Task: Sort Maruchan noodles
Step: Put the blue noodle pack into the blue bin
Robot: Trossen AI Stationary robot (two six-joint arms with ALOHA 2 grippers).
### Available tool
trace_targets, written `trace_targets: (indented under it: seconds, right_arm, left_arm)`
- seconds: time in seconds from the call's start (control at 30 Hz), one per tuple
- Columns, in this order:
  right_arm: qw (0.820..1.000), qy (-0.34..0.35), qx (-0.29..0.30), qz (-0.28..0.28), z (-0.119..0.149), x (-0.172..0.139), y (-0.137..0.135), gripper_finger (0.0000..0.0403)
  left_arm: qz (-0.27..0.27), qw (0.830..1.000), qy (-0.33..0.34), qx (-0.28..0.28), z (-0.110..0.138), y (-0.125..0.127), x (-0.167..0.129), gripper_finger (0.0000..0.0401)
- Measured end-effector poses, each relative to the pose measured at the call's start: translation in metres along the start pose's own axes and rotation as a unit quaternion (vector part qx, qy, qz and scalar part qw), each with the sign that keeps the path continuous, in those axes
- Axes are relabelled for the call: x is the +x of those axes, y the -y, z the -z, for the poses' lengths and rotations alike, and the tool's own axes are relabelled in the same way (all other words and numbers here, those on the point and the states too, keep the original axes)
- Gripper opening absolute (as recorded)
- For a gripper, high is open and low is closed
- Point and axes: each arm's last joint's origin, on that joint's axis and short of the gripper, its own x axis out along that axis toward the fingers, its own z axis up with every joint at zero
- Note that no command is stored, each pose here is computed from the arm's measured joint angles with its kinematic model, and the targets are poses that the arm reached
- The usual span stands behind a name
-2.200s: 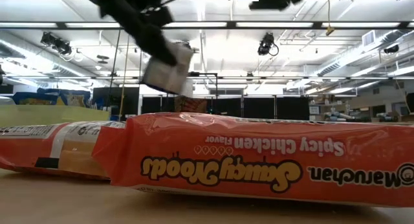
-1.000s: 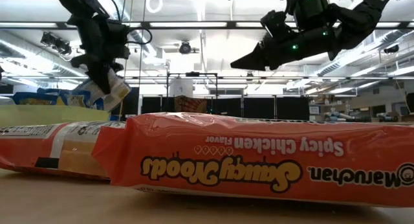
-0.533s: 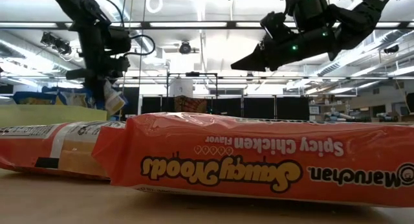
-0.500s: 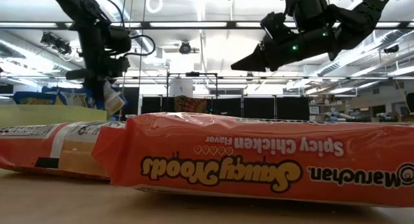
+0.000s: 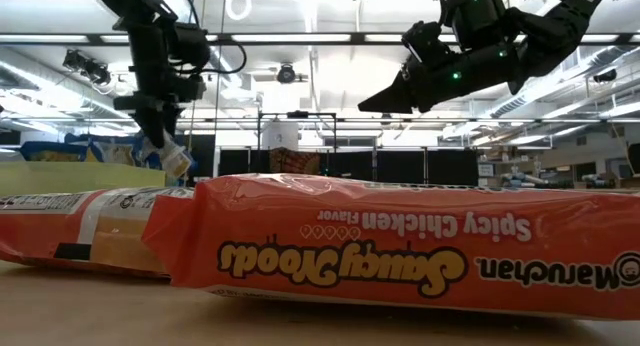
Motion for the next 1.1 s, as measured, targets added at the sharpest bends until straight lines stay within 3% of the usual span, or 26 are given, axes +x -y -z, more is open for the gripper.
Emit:
trace_targets:
  seconds: [0.13, 0.27, 0.6, 0.87, 0.97, 1.1]
  right_arm:
    - [1.0, -0.002, 0.0, 0.002, 0.0, 0.0, 0.0, 0.021]
    - [1.0, -0.005, 0.0, 0.003, 0.001, 0.0, 0.0, 0.021]
    - [0.999, -0.041, 0.02, -0.006, 0.008, 0.0, -0.002, 0.021]
    - [0.996, -0.085, 0.005, -0.023, 0.016, -0.002, -0.005, 0.021]
    - [0.996, -0.085, -0.007, -0.025, 0.016, -0.002, -0.005, 0.021]
    - [0.996, -0.085, -0.023, -0.026, 0.016, -0.002, -0.005, 0.021]
  left_arm:
    - [0.008, 0.999, -0.012, -0.045, -0.004, 0.0, 0.007, 0.0208]
    - [0.024, 0.997, -0.062, -0.03, -0.012, 0.006, 0.016, 0.0208]
    - [0.1, 0.973, -0.187, -0.092, -0.049, -0.015, 0.037, 0.0208]
    - [0.105, 0.966, -0.235, -0.033, -0.065, -0.007, 0.07, 0.0203]
    - [0.093, 0.967, -0.236, 0.017, -0.07, -0.003, 0.067, 0.0171]
    - [0.095, 0.973, -0.208, 0.04, -0.072, -0.001, 0.054, 0.0076]
